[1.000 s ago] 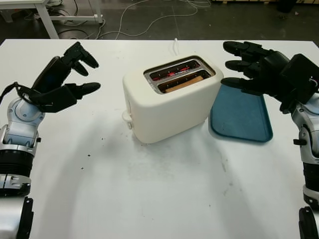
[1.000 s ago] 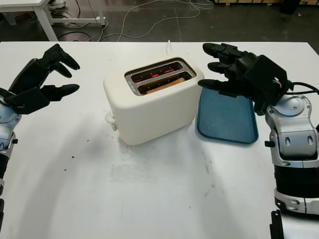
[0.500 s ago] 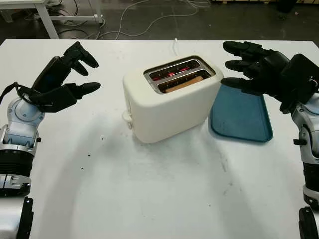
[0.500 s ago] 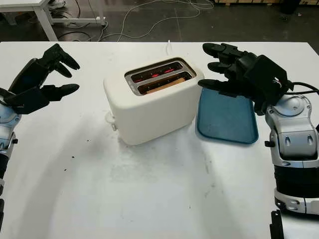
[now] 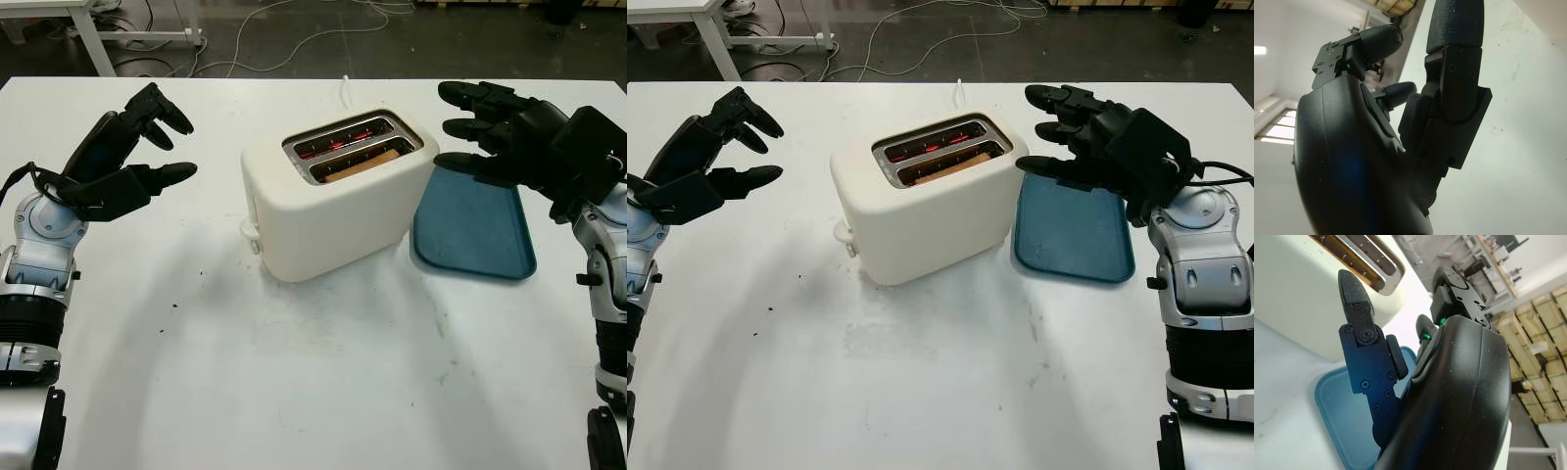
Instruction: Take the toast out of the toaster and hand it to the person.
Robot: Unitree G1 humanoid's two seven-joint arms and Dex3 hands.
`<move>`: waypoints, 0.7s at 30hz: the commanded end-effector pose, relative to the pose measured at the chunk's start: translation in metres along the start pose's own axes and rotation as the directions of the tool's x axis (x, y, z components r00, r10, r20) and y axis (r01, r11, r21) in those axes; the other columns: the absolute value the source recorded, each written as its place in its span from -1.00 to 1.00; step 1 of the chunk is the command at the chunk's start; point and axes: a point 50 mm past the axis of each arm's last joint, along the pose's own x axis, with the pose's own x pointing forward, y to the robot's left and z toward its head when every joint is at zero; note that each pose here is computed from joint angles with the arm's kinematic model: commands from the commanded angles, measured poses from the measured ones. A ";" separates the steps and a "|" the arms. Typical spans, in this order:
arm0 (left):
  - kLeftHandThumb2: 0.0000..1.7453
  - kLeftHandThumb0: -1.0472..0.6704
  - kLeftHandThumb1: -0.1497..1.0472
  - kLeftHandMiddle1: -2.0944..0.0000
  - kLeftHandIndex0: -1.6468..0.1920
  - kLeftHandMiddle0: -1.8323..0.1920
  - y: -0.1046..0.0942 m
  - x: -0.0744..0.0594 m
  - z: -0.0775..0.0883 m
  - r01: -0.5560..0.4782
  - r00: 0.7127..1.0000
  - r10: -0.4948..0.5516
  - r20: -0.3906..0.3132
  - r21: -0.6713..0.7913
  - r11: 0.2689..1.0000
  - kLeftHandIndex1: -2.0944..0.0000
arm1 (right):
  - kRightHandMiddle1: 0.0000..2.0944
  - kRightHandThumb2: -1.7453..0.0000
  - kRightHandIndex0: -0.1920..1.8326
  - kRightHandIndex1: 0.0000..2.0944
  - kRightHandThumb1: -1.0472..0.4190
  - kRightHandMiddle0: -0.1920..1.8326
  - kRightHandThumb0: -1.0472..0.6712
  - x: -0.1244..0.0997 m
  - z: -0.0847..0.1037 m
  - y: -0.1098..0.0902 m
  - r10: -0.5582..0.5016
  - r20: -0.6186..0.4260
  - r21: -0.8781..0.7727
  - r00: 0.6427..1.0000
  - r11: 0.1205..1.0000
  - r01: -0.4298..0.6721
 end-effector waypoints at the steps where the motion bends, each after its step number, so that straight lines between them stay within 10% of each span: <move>1: -0.64 -1.00 0.79 -0.67 0.79 0.81 0.002 0.000 0.001 -0.006 1.000 0.006 0.016 -0.005 1.000 -0.56 | -0.93 1.00 -0.81 -0.43 -0.71 -0.56 -0.30 -0.001 0.004 0.001 0.000 0.020 -0.007 1.000 1.000 0.000; 21: -0.64 -1.00 0.79 -0.67 0.79 0.81 0.002 0.000 0.002 -0.007 1.000 0.007 0.011 0.003 1.000 -0.55 | -0.92 1.00 -0.81 -0.45 -0.71 -0.57 -0.31 0.000 0.004 0.000 0.000 0.020 -0.001 1.000 1.000 0.000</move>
